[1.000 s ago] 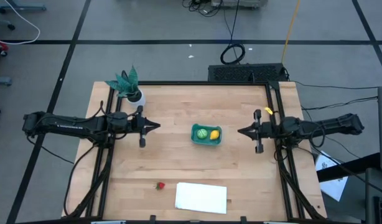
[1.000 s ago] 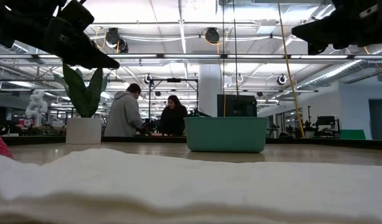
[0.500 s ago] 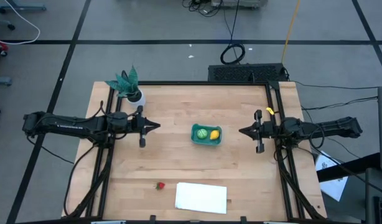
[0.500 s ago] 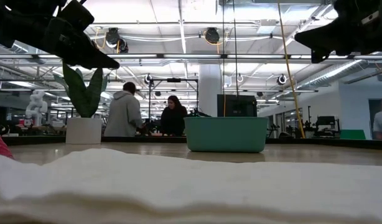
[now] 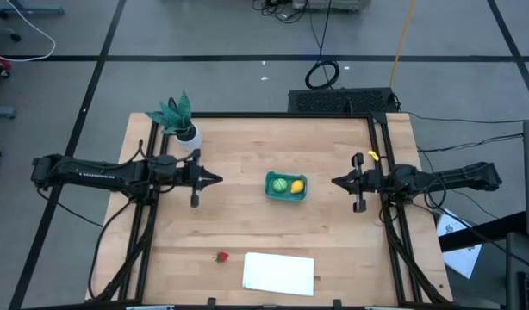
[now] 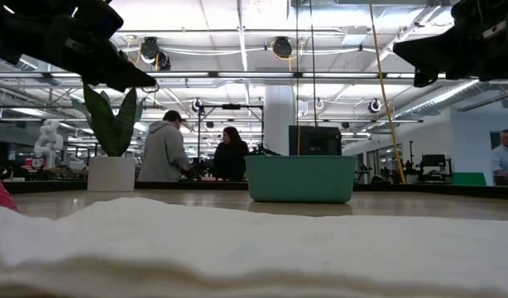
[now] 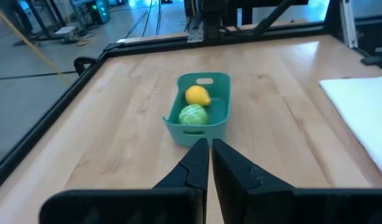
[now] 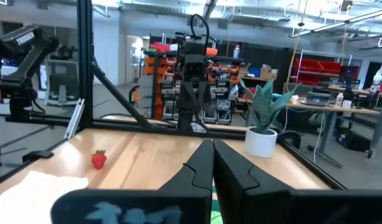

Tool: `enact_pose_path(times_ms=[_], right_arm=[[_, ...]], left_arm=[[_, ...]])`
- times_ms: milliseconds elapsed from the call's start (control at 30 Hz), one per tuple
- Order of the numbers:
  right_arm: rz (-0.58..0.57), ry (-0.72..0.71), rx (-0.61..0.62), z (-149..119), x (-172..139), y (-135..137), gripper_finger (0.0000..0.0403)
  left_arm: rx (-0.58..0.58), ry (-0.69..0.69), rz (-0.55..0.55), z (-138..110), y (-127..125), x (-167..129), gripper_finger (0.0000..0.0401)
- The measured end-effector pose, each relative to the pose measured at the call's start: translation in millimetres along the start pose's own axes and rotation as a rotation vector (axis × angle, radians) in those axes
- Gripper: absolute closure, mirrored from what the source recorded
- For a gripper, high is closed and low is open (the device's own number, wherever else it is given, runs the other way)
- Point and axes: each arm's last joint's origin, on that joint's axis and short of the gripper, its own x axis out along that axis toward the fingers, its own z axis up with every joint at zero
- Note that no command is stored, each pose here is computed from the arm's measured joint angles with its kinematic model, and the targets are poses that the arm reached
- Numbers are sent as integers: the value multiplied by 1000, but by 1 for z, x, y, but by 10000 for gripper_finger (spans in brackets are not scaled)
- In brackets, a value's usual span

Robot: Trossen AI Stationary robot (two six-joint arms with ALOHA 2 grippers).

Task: Pick and placing Produce into tupperware
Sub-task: Put the strawberry into the bin

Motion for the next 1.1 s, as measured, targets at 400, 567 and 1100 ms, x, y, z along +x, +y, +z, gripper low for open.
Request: enact_pose_path(times_ms=[400,567,1100], right_arm=[[45,-31,12,3,0,1,403],[45,-30,12,2,0,1,403],[45,-26,12,2,0,1,403]], left_arm=[[3,-184,-55,17,0,-2,375],[20,-259,-167,30,-5,-4,375],[-75,-345,-244,61,-25,-14,375]])
